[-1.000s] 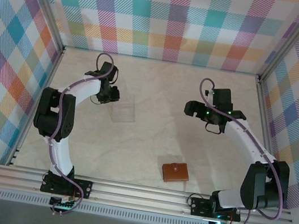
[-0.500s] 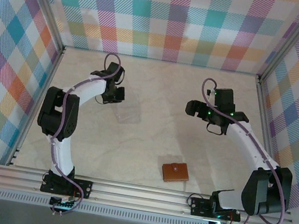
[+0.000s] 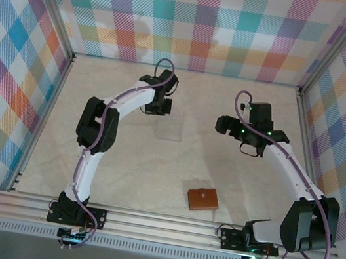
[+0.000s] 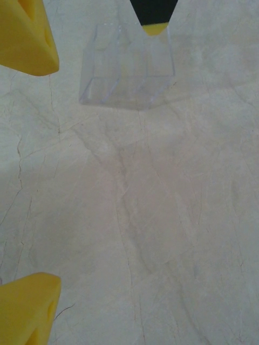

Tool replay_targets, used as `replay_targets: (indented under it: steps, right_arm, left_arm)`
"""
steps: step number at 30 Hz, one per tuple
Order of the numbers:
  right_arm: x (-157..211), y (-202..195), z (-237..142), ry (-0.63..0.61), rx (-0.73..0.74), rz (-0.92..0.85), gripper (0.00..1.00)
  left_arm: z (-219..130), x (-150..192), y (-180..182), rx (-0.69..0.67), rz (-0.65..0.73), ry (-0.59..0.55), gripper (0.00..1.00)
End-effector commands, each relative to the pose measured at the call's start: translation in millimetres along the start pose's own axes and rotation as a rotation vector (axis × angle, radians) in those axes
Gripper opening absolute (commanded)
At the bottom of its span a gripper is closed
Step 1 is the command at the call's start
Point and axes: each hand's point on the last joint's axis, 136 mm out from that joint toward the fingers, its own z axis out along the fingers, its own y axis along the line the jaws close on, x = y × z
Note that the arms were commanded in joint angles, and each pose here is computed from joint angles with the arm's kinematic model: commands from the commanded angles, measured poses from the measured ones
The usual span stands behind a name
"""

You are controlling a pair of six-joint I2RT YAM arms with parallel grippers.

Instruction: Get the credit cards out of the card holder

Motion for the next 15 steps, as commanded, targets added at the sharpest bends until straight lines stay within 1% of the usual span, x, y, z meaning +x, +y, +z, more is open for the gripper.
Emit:
replay_targets:
  steps: [1, 7, 10, 15]
  right_arm:
    - [8.6, 0.1, -2.3, 0.015, -0.002, 0.019, 0.94]
    - [14.2, -1.7, 0.3, 0.031, -0.001, 0.028, 0.94]
    - [15.6, -0.6, 0.1, 0.035, -0.007, 0.028, 0.94]
    - [18.3, 3.0, -3.1, 0.058, -0.022, 0.033, 0.93]
  left_arm:
    - [-2.0, 6.2, -8.1, -0.023, -0.014, 0.036, 0.04]
    - [6.4, 6.5, -26.1, -0.025, -0.002, 0.049, 0.05]
    - [9.4, 8.3, -28.2, -0.026, -0.009, 0.059, 0.06]
    - [2.9, 7.3, -26.5, -0.030, -0.016, 0.051, 0.15]
